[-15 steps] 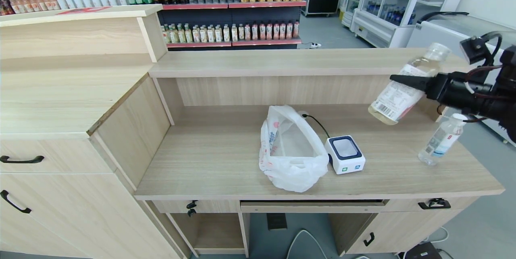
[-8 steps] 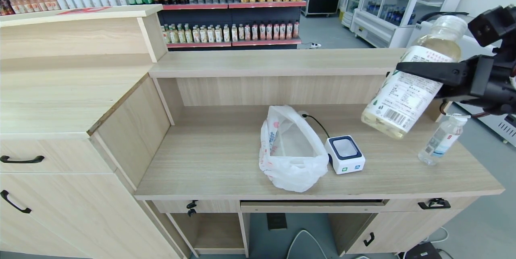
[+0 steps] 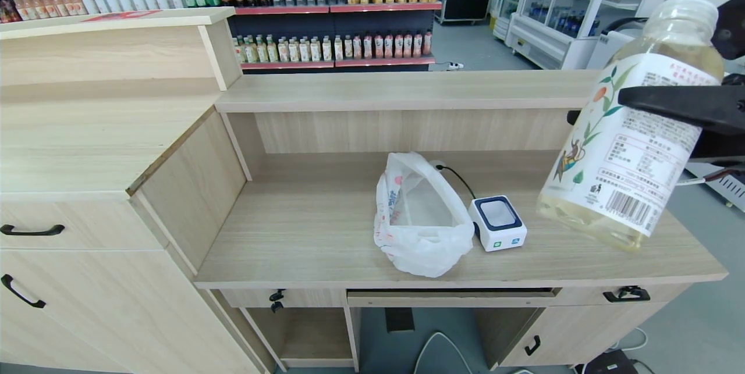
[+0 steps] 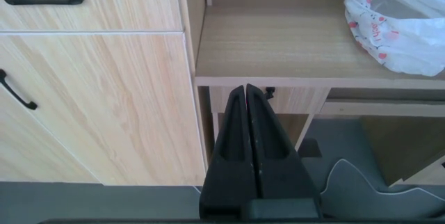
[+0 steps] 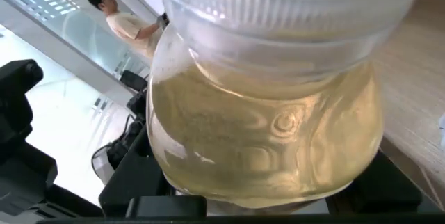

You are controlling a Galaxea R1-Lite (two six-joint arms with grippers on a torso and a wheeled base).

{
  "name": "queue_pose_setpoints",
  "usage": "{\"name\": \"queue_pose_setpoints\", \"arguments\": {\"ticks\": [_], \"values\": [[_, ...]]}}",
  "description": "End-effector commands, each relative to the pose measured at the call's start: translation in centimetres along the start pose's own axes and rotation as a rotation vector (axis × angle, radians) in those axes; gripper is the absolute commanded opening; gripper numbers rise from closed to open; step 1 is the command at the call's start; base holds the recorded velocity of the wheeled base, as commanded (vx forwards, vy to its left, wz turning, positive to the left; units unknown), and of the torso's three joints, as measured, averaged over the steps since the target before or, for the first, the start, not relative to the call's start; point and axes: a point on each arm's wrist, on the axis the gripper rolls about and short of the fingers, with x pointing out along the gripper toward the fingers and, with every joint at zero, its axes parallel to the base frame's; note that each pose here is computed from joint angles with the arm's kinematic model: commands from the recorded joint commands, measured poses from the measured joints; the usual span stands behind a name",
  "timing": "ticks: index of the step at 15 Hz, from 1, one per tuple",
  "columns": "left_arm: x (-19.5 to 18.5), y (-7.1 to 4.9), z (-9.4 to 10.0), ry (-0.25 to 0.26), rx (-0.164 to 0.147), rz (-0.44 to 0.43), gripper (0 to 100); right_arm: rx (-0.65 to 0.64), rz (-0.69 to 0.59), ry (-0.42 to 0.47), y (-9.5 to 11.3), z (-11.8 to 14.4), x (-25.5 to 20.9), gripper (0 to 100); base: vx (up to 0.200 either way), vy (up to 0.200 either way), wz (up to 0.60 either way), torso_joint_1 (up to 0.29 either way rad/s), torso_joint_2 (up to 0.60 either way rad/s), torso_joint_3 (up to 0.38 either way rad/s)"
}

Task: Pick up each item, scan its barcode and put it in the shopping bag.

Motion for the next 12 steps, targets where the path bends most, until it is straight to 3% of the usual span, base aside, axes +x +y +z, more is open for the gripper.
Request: {"name": "queue_pose_setpoints", "arguments": {"ticks": [1, 7, 12], "values": [[0.0, 0.0, 0.0, 0.0, 0.0, 0.0, 0, -0.005, 0.011, 0.0, 0.8, -0.1, -0.1, 0, 0.0, 0.0, 0.0, 0.0, 0.0, 0.0], [0.0, 0.0, 0.0, 0.0, 0.0, 0.0, 0, 0.075, 0.022, -0.004, 2.3, -0.7, -0.3, 0, 0.0, 0.0, 0.0, 0.0, 0.0, 0.0], [0.0, 0.0, 0.0, 0.0, 0.0, 0.0, 0, 0.15, -0.058, -0.093, 3.0, -1.5, 0.1, 0, 0.0, 0.0, 0.0, 0.0, 0.0, 0.0]]}}
